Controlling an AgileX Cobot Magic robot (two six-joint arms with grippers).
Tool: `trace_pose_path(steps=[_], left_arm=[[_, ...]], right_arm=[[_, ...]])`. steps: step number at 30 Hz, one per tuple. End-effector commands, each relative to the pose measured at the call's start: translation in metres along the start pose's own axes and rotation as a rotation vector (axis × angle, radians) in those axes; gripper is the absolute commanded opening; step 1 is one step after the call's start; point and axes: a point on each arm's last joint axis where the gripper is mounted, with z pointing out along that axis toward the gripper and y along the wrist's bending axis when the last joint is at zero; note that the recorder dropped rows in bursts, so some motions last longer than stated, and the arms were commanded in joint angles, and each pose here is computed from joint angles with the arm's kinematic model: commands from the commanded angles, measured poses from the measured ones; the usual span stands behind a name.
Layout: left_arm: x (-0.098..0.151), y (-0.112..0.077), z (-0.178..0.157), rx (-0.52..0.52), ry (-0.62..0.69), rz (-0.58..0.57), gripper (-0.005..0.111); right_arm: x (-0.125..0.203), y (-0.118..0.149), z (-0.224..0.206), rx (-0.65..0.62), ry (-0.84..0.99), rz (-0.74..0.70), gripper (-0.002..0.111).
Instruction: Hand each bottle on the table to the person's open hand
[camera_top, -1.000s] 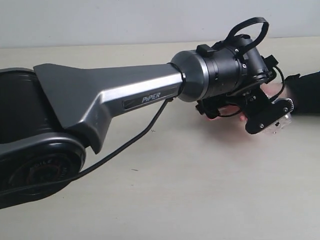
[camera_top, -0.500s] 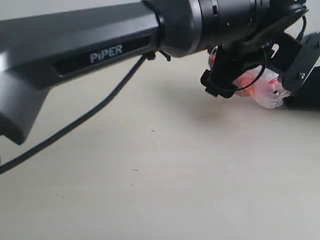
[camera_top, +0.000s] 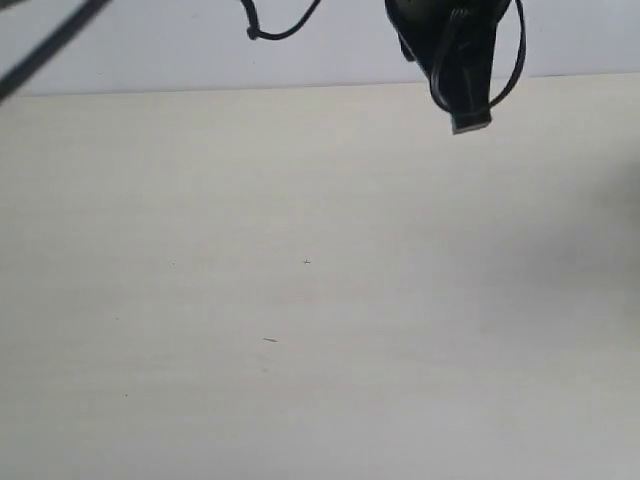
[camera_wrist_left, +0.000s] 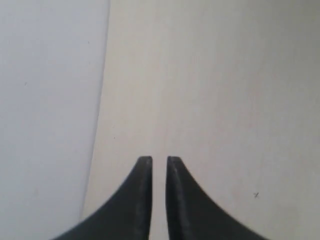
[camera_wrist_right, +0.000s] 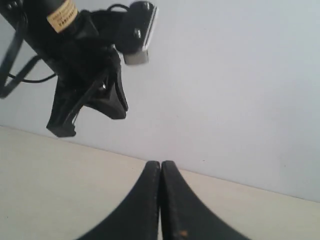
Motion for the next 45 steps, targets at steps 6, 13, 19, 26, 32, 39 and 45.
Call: trace_pose_path(steps=[6, 13, 19, 26, 32, 39, 45], left_arm=[[0.023, 0.023, -0.054, 0.196, -0.117, -0.394, 0.005], [0.084, 0.033, -0.093, 0.191, -0.094, -0.589, 0.005], [0.147, 0.011, -0.141, 0.155, -0.364, -0.691, 0.005], [0.237, -0.039, -0.171, 0.113, -0.596, -0.729, 0.005], [0.294, -0.067, -0.190, 0.117, -0.601, -0.793, 0.005], [0.332, -0.078, -0.211, 0.091, -0.630, -0.829, 0.005], [0.343, -0.080, -0.221, 0.073, -0.688, -0.844, 0.005]], right_arm=[[0.000, 0.000, 0.000, 0.000, -0.007, 0.001, 0.000], [0.000, 0.000, 0.000, 0.000, -0.007, 0.001, 0.000], [0.000, 0.000, 0.000, 0.000, -0.007, 0.001, 0.000], [0.000, 0.000, 0.000, 0.000, -0.007, 0.001, 0.000], [0.000, 0.000, 0.000, 0.000, -0.007, 0.001, 0.000], [0.000, 0.000, 0.000, 0.000, -0.007, 0.001, 0.000], [0.000, 0.000, 0.000, 0.000, -0.007, 0.001, 0.000]])
